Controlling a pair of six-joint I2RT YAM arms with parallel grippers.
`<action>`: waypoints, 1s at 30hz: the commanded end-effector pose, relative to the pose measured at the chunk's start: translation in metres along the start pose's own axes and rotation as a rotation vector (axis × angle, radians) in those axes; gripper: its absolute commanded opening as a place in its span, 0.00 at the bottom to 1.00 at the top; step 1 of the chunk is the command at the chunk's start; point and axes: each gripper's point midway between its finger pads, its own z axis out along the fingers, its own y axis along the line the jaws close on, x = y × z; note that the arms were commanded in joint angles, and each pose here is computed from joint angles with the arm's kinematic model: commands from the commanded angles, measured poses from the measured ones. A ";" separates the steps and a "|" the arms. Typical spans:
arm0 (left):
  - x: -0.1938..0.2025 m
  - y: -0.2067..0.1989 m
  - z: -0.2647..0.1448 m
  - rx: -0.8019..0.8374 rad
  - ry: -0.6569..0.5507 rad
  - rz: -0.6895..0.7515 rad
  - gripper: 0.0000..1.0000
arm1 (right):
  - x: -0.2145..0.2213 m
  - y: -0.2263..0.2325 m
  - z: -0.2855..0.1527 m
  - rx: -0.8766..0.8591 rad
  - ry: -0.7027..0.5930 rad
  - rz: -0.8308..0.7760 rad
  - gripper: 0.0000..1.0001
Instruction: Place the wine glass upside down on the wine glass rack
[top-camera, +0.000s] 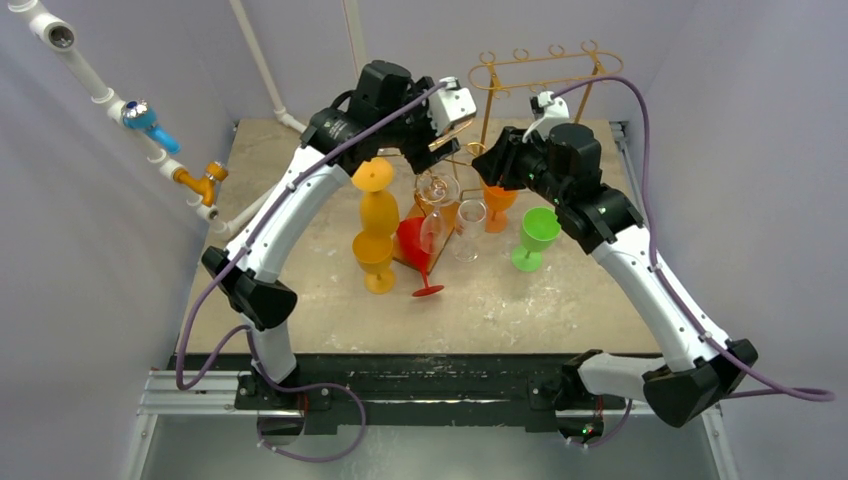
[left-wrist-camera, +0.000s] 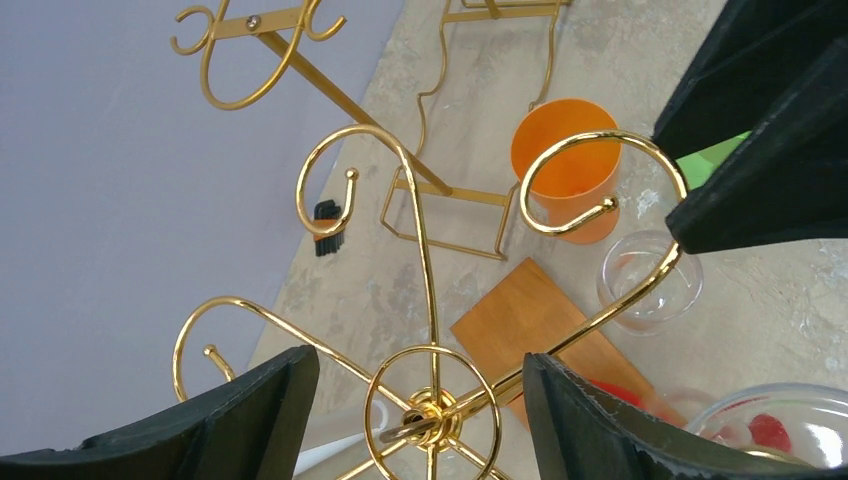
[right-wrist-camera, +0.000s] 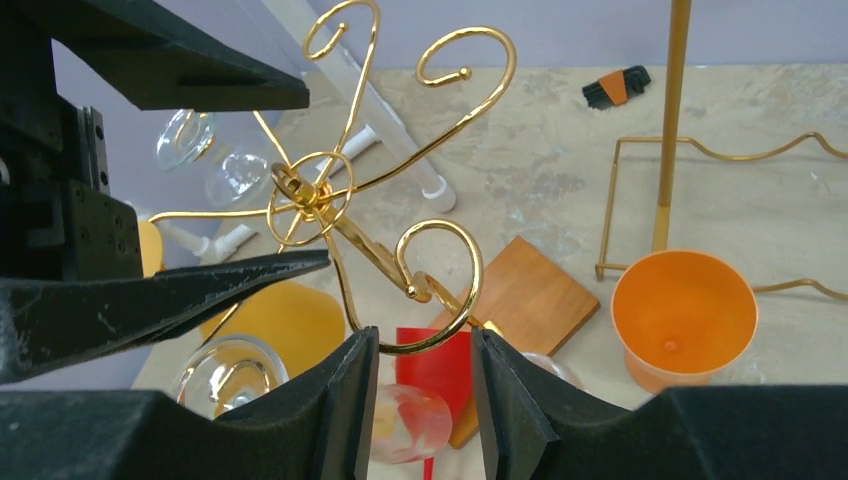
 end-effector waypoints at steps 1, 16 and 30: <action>0.016 0.020 -0.042 -0.182 0.127 -0.159 0.80 | -0.026 0.002 -0.008 0.001 -0.063 -0.037 0.46; 0.013 0.024 -0.145 -0.314 0.099 -0.178 1.00 | -0.071 0.042 -0.080 -0.087 -0.147 -0.140 0.77; 0.023 0.037 -0.200 -0.433 0.128 -0.184 1.00 | -0.005 -0.015 -0.053 0.131 -0.004 -0.113 0.75</action>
